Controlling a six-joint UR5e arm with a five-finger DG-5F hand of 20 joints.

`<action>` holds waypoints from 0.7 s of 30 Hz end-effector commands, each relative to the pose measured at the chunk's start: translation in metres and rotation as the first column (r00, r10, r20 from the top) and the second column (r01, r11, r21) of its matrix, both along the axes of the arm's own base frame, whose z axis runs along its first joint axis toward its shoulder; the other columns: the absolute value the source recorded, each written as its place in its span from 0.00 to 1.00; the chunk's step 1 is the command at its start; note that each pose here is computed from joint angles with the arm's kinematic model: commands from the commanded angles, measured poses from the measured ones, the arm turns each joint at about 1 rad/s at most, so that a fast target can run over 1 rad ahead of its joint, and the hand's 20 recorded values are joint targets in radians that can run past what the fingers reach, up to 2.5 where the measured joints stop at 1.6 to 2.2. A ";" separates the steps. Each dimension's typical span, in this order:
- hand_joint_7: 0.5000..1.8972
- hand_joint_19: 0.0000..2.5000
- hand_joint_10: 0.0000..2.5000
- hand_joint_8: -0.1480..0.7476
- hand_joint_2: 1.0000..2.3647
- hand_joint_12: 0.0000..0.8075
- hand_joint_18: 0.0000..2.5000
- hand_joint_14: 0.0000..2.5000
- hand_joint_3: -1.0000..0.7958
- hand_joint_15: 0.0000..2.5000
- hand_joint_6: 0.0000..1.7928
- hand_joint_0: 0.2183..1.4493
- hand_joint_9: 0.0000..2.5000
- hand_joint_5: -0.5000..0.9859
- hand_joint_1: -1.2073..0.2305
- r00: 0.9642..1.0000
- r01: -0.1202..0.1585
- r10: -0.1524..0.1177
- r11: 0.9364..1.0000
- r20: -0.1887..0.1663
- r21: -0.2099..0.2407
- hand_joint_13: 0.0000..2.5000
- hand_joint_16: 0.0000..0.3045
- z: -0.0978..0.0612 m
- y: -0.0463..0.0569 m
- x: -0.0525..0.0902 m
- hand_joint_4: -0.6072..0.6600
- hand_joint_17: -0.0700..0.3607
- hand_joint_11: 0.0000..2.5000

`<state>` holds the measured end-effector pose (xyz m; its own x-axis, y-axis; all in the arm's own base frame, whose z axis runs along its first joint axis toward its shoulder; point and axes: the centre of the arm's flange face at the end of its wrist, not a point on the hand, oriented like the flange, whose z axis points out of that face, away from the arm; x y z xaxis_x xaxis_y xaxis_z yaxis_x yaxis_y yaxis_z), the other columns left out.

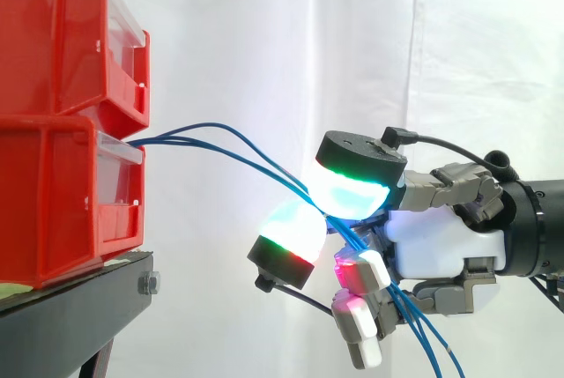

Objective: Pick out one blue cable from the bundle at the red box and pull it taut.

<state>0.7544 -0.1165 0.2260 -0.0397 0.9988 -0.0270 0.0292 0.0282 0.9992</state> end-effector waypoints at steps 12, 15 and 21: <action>0.25 0.22 0.01 0.53 0.00 0.50 0.38 0.01 0.28 0.21 0.50 0.29 0.50 0.25 0.41 1.000 -0.009 0.009 1.000 0.000 0.000 0.45 0.17 0.000 -0.004 -0.001 0.57 0.43 0.25; 0.28 0.22 0.01 0.53 0.00 0.49 0.39 0.01 0.28 0.22 0.50 0.32 0.50 0.25 0.42 1.000 -0.007 0.007 1.000 0.006 0.001 0.46 0.16 0.002 -0.005 0.000 0.55 0.42 0.25; 0.29 0.22 0.01 0.53 0.00 0.49 0.39 0.01 0.32 0.22 0.51 0.34 0.51 0.26 0.38 1.000 -0.007 0.007 1.000 0.009 0.001 0.46 0.16 0.004 -0.005 0.001 0.52 0.42 0.25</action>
<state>0.7550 -0.1214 0.2293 -0.0471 0.9985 -0.0268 0.0213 0.0278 0.9994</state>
